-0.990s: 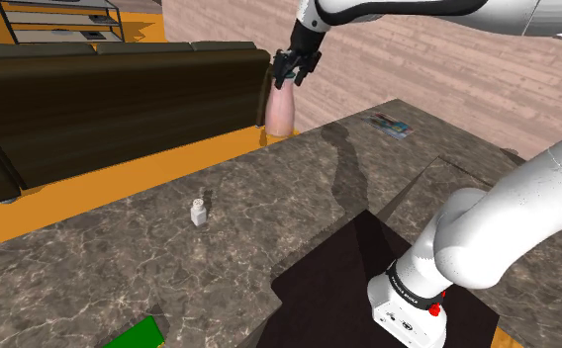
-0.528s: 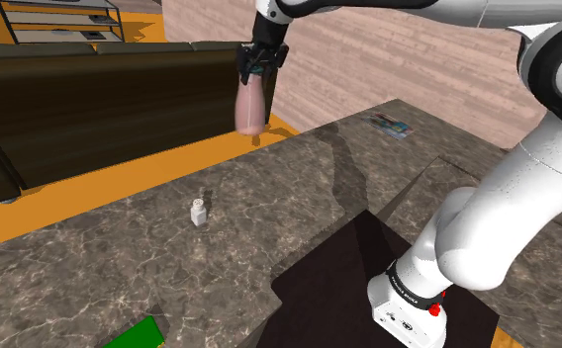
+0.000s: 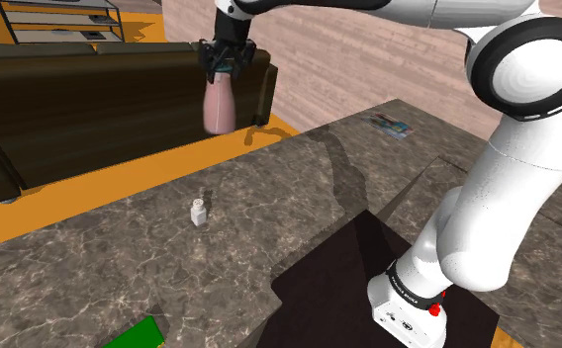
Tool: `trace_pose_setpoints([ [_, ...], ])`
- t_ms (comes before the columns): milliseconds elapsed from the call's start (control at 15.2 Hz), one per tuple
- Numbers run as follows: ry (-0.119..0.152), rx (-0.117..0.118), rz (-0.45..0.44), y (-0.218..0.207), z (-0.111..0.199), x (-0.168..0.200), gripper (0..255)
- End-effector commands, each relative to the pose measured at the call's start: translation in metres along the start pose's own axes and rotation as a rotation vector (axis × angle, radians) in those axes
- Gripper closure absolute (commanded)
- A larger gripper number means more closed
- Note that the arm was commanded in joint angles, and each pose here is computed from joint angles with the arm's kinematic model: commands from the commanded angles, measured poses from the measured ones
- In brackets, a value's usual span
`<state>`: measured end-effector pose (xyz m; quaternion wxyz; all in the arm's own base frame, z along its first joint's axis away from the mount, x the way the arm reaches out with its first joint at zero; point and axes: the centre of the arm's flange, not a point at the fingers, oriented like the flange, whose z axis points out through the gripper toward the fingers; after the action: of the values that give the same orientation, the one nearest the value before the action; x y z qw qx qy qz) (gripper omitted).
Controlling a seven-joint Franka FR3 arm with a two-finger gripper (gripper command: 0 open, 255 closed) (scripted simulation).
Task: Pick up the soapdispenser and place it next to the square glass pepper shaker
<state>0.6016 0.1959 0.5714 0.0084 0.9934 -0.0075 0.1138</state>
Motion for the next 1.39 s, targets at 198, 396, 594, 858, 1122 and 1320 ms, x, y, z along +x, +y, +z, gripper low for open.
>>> trace_pose_setpoints([
  [198, 0.001, 0.0, 0.001, -0.003, 0.025, -0.004, 255],
  [396, 0.001, 0.0, 0.001, -0.003, 0.04, -0.007, 255],
  [594, 0.001, 0.0, 0.001, -0.003, 0.056, -0.011, 255],
  [858, 0.001, 0.0, 0.001, -0.003, 0.076, -0.016, 255],
  [1122, 0.001, 0.0, 0.001, -0.004, 0.097, -0.021, 255],
  [1320, 0.001, 0.0, 0.001, -0.004, 0.112, -0.024, 255],
])
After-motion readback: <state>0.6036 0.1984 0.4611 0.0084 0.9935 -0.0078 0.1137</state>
